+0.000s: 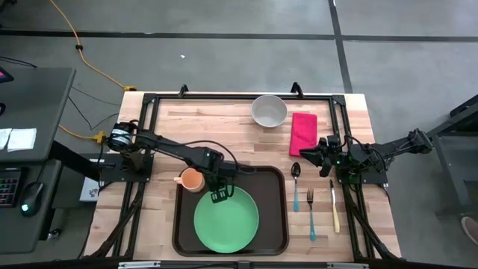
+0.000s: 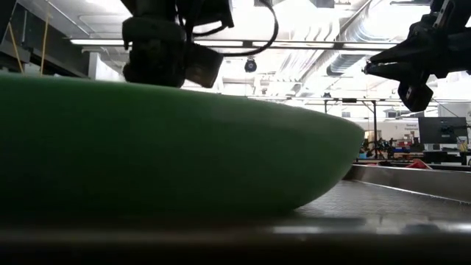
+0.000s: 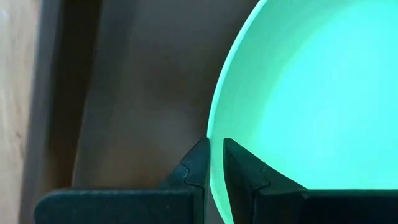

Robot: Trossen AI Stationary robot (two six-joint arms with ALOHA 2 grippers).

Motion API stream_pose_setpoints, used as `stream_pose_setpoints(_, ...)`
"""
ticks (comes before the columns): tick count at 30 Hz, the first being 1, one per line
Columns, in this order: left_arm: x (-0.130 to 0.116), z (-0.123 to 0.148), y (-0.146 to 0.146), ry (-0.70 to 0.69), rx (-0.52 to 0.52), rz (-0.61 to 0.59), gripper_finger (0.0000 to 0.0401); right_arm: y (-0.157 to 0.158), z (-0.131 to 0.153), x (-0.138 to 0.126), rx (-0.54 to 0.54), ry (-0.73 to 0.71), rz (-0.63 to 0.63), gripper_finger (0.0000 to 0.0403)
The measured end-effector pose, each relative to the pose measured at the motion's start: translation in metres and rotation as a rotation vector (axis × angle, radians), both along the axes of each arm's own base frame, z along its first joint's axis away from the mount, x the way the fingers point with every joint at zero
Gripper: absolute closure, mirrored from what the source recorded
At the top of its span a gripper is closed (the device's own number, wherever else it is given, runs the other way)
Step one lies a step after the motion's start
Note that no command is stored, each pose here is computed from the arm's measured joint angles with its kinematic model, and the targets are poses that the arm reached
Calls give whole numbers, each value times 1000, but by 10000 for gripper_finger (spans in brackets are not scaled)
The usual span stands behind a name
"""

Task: Set up tray
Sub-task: Put the green plate to the bottom right of the orange cup on the brown tray, then put the gray bowl on the green plate

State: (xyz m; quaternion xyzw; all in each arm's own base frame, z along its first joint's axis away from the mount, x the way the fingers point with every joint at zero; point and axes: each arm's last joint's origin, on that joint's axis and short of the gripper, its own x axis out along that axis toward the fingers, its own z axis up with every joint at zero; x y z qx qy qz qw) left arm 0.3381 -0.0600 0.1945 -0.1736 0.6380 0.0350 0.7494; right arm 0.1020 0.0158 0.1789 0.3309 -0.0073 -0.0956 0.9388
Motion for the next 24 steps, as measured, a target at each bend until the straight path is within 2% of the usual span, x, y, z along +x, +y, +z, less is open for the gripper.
stream_pose_setpoints(11,-1,21,2,54,87,-7,327,1,0,0,0,1,26,336)
stream_pose_setpoints(19,8,43,2,-15,111,-31,327,1,0,0,-8,2,26,336)
stream_pose_setpoints(24,12,65,3,-50,180,-61,327,1,0,0,-23,5,26,336)
